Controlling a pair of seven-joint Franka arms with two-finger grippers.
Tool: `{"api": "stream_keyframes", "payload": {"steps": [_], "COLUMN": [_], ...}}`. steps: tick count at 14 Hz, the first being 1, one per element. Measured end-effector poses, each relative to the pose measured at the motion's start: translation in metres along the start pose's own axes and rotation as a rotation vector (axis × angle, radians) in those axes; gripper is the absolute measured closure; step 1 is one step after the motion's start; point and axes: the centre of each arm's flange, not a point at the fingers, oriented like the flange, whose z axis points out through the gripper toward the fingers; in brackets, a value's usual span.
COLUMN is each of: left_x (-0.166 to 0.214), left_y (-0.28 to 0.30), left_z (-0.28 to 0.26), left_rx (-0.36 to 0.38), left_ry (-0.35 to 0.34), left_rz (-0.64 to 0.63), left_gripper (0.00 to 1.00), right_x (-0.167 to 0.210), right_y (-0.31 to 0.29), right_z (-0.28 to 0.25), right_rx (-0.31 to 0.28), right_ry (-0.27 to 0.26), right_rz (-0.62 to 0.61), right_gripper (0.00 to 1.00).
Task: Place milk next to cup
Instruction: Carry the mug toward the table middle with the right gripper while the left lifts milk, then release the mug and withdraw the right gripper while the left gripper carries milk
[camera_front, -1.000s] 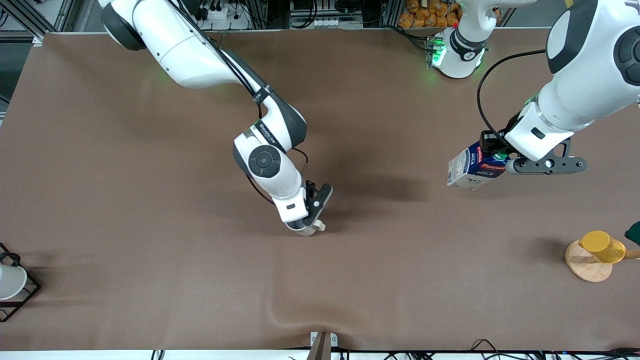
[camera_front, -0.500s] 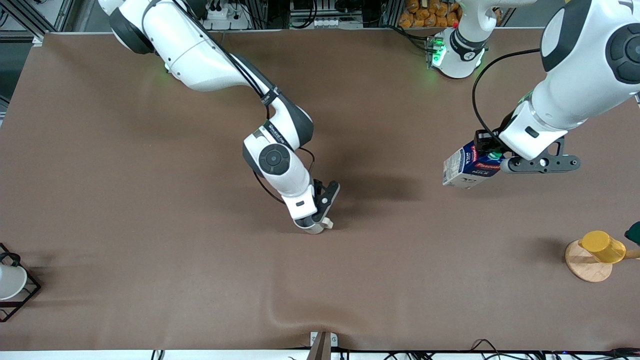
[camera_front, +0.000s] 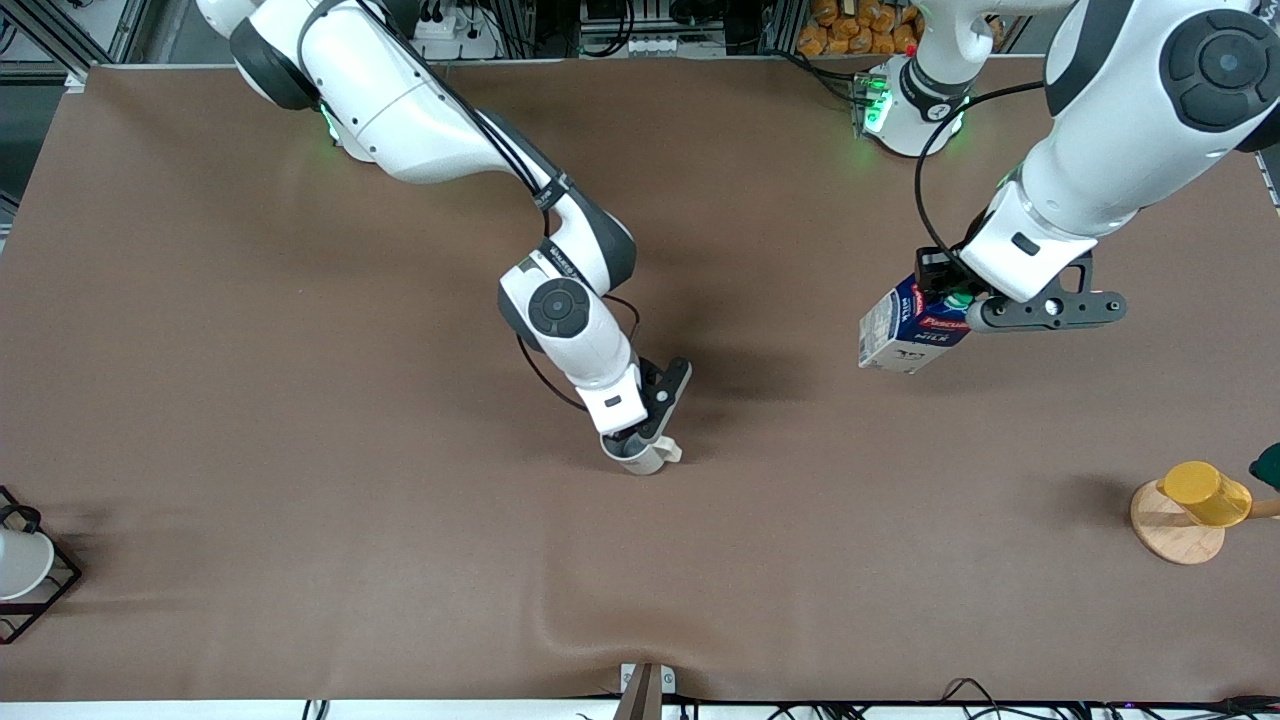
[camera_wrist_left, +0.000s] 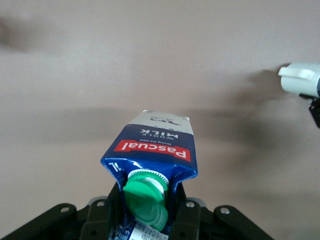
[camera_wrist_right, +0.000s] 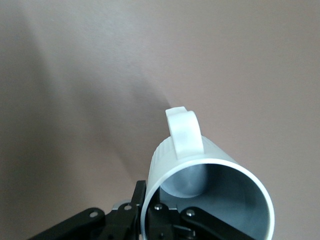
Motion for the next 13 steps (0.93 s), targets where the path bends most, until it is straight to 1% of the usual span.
{"api": "stream_keyframes", "payload": {"steps": [3, 4, 6, 7, 8, 9, 11, 12, 13], "left_x": [-0.001, -0.002, -0.007, -0.012, -0.016, -0.02, -0.026, -0.027, -0.027], "left_y": [0.001, 0.003, 0.017, 0.026, 0.036, 0.045, 0.062, 0.069, 0.079], "left_z": [0.0, 0.0, 0.0, 0.001, 0.002, 0.003, 0.008, 0.013, 0.021], "left_rx": [0.001, 0.001, 0.0, 0.0, 0.0, 0.001, 0.003, 0.002, -0.003], "left_ry": [-0.003, -0.004, -0.006, -0.009, -0.012, -0.015, -0.025, -0.034, -0.046], "left_rz": [0.002, 0.007, 0.003, -0.009, -0.016, -0.02, -0.033, -0.043, -0.056], "left_gripper": [0.59, 0.59, 0.59, 0.59, 0.59, 0.59, 0.59, 0.59, 0.59], "right_x": [-0.003, -0.003, -0.002, -0.002, -0.001, 0.001, 0.008, 0.014, 0.019], "right_y": [0.008, 0.008, 0.008, 0.008, 0.008, 0.008, 0.012, 0.014, 0.016], "right_z": [-0.001, -0.002, -0.003, -0.003, -0.003, -0.005, -0.02, -0.034, -0.052], "right_rx": [-0.02, -0.021, -0.023, -0.023, -0.024, -0.027, -0.041, -0.053, -0.062], "right_ry": [-0.004, -0.003, 0.001, 0.002, 0.004, 0.01, 0.034, 0.052, 0.065], "right_rz": [-0.05, -0.051, -0.051, -0.051, -0.051, -0.049, -0.031, -0.014, 0.007], "right_gripper": [0.95, 0.9, 0.7, 0.58, 0.49, 0.37, 0.19, 0.08, 0.0]}}
